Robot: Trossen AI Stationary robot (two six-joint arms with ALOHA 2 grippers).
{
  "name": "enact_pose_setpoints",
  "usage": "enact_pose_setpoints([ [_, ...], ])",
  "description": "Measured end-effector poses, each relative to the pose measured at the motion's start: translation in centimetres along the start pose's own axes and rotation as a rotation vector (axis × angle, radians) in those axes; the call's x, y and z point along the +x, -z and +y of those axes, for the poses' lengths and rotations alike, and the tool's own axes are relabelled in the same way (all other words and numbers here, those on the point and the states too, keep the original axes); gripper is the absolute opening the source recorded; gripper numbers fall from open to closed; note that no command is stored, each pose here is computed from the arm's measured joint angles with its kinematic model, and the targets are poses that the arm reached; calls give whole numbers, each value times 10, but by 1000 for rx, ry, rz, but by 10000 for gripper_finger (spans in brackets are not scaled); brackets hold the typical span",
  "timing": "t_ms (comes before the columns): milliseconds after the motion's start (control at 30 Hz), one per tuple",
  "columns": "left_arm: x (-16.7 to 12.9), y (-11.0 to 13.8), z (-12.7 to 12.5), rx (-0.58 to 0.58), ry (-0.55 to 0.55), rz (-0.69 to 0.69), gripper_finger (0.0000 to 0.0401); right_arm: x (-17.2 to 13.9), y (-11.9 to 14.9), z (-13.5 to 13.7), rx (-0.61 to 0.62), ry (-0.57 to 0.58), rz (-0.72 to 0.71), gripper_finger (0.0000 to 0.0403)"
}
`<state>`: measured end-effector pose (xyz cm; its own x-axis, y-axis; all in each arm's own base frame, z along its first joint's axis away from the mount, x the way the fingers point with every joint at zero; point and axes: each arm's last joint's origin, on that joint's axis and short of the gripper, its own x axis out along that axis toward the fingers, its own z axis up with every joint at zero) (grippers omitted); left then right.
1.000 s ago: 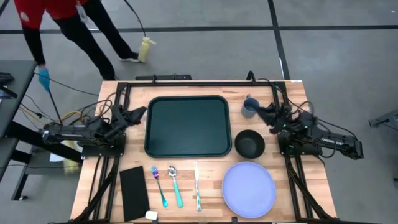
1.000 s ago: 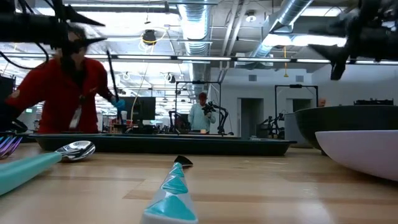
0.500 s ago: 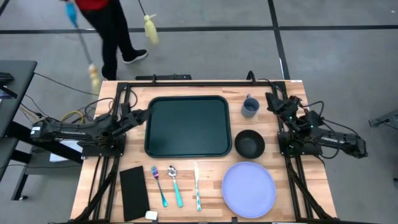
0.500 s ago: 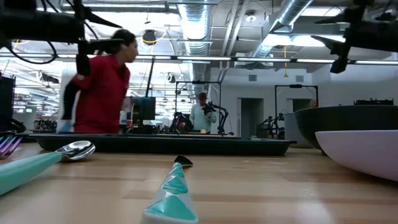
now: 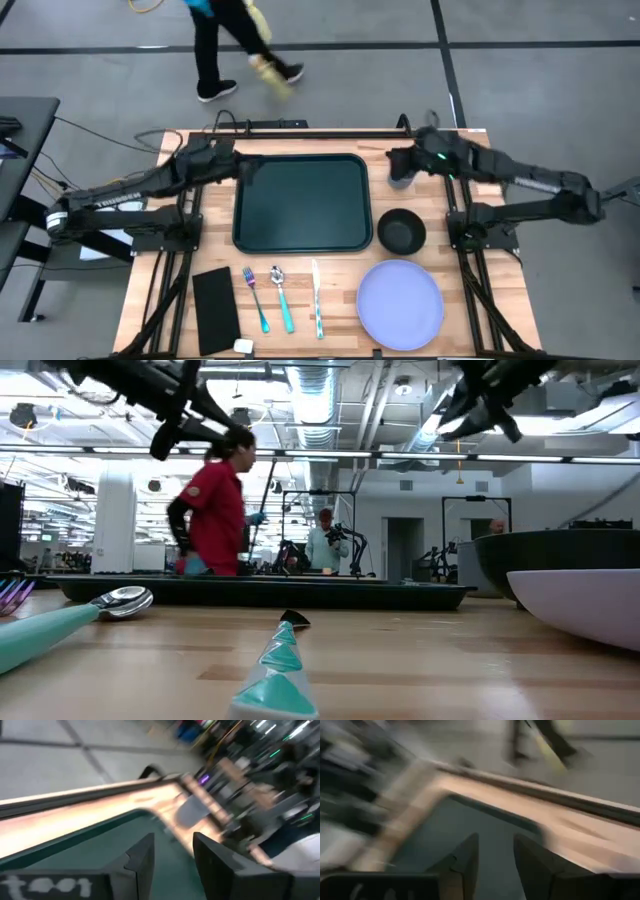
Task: Set up tray
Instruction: Put the blue mug on the green serving tray
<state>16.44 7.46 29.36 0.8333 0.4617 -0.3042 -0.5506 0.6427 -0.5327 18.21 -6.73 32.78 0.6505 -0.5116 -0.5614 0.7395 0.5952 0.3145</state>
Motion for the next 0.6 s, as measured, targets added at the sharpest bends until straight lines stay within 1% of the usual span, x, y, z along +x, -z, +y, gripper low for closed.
enact_pose_setpoints([
  [100,3,-17,-2,36,-84,86,122,7,-23,4,-44,200,142,109],
  [233,8,-30,-2,18,-180,163,122,25,-43,3,-61,360,306,108],
  [300,11,-32,1,9,-227,207,122,39,-43,0,-75,427,393,108],
  [367,16,-30,4,4,-264,250,122,54,-41,-3,-94,468,455,108],
  [467,22,-22,10,-20,-314,339,122,76,-34,-8,-146,483,588,108],
  [600,31,-10,17,-35,-371,466,122,103,-22,-11,-162,513,714,108],
])
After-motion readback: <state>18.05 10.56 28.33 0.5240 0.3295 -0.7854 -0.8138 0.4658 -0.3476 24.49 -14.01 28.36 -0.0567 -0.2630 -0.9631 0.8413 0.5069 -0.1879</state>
